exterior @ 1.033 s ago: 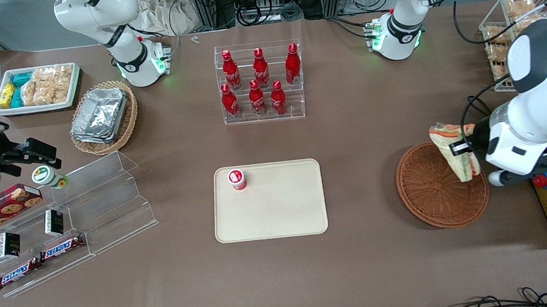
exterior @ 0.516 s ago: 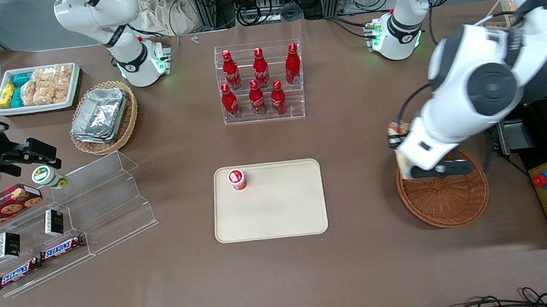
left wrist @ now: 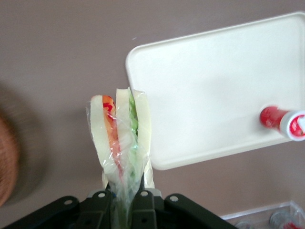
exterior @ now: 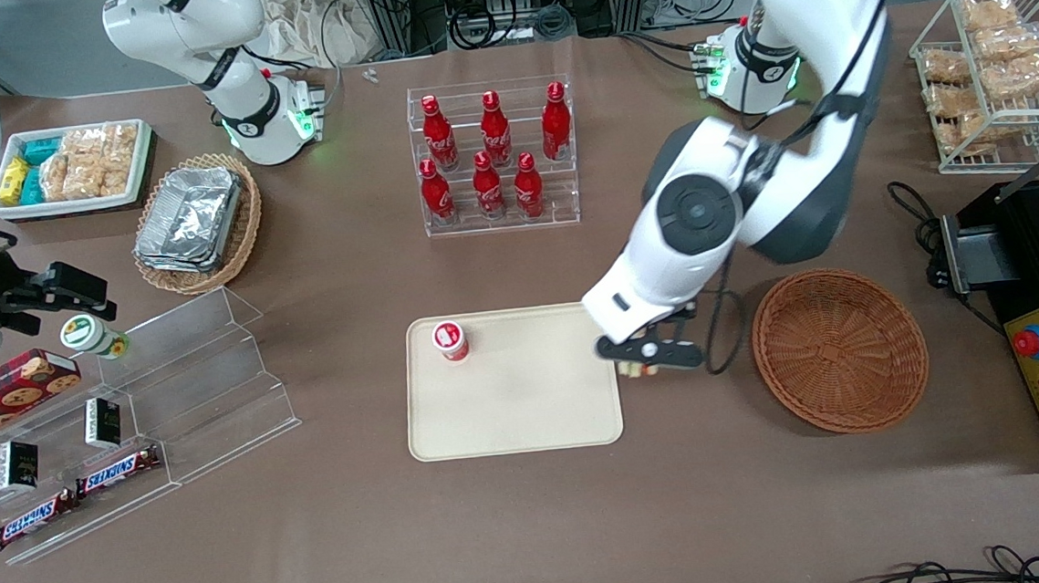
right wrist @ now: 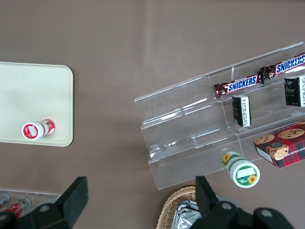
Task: Place sandwich from basket to tray
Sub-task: 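Carry the sandwich over to the cream tray with the left gripper, then lower the sandwich onto the tray and open the left gripper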
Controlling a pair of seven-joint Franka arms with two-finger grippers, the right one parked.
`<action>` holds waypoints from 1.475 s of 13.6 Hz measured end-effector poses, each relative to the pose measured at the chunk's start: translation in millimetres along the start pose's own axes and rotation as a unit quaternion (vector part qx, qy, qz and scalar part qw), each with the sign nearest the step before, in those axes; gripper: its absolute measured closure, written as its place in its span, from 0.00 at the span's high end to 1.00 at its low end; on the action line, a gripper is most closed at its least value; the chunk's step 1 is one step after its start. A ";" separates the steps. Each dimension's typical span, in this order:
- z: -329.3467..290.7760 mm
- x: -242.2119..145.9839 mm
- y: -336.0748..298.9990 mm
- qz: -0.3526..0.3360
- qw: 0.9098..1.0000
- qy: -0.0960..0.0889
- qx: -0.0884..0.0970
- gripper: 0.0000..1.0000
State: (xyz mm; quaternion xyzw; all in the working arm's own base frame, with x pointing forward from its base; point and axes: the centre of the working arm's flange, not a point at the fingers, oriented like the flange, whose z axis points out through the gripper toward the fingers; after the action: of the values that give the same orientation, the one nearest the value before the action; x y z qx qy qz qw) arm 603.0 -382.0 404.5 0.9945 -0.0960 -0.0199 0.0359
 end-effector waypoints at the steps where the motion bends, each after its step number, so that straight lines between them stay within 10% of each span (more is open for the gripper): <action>1: 20.7 5.2 8.6 0.004 1.000 0.007 -0.007 0.15; 13: 177.9 20.0 38.0 -0.006 0.999 0.015 -0.034 0.15; 20: 174.0 23.1 27.8 -0.022 1.000 0.004 -0.021 0.83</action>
State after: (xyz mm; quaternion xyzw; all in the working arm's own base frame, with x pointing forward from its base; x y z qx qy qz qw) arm 612.3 -425.4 232.5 0.9955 -0.0731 -0.0190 0.0570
